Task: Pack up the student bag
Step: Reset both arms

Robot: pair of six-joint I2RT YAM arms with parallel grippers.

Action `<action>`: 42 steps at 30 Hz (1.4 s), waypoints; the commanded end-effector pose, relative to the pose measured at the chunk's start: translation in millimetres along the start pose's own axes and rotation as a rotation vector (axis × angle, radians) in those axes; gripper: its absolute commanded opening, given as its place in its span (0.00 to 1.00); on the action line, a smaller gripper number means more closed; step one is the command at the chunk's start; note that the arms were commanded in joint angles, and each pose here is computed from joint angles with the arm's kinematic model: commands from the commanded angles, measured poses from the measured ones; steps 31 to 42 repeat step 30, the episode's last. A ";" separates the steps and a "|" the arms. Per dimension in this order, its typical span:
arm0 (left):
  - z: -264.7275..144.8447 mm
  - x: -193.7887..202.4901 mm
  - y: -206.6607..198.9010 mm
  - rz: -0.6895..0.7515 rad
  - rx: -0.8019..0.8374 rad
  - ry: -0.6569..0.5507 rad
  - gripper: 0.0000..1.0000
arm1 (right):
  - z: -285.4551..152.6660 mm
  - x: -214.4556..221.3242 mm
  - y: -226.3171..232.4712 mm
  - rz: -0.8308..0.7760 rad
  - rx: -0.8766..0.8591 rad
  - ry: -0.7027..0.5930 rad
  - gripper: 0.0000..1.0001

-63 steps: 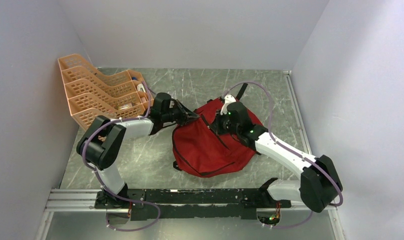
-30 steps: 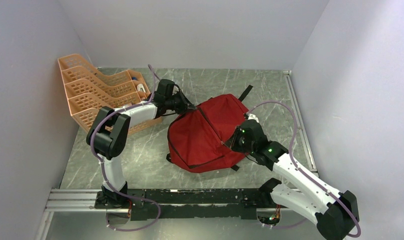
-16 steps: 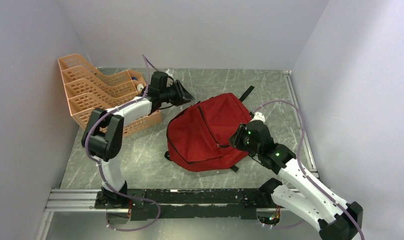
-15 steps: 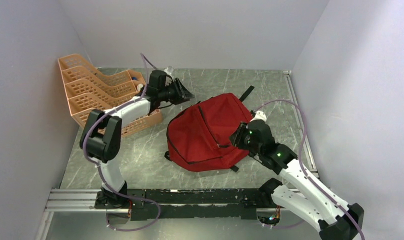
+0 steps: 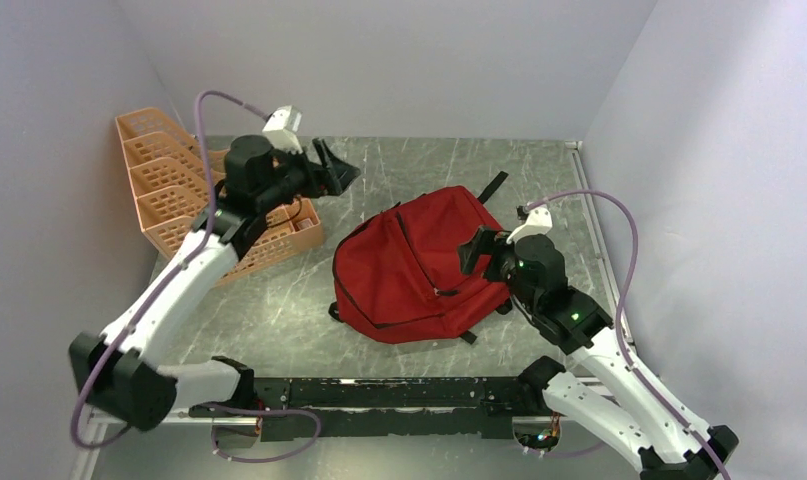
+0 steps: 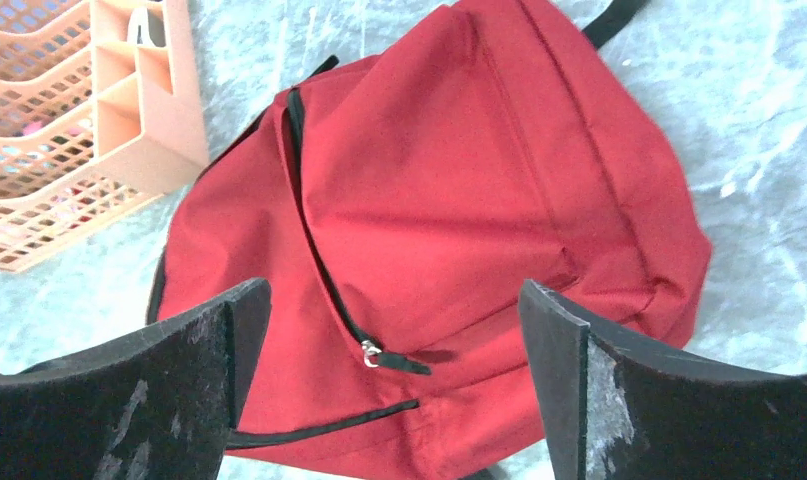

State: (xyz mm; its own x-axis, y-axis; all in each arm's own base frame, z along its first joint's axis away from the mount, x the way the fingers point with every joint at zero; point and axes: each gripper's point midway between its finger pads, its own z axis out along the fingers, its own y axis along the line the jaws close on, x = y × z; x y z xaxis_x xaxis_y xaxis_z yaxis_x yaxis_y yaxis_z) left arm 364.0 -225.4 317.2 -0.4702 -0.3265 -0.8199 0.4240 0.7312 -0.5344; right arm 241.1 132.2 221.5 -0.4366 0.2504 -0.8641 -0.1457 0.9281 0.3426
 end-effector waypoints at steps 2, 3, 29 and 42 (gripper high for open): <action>-65.9 23.8 37.4 0.134 -0.208 0.025 0.93 | -8.1 -27.6 -3.1 -0.056 0.014 -0.105 1.00; -79.2 26.4 41.7 0.149 -0.237 0.020 0.95 | -8.8 -27.1 -3.7 -0.068 0.012 -0.108 1.00; -223.1 47.9 75.5 0.168 -0.436 -0.268 0.98 | -30.2 -34.8 -26.9 -0.110 0.041 -0.251 1.00; -222.5 49.6 78.6 0.159 -0.451 -0.261 0.98 | -30.5 -35.0 -26.6 -0.110 0.041 -0.248 1.00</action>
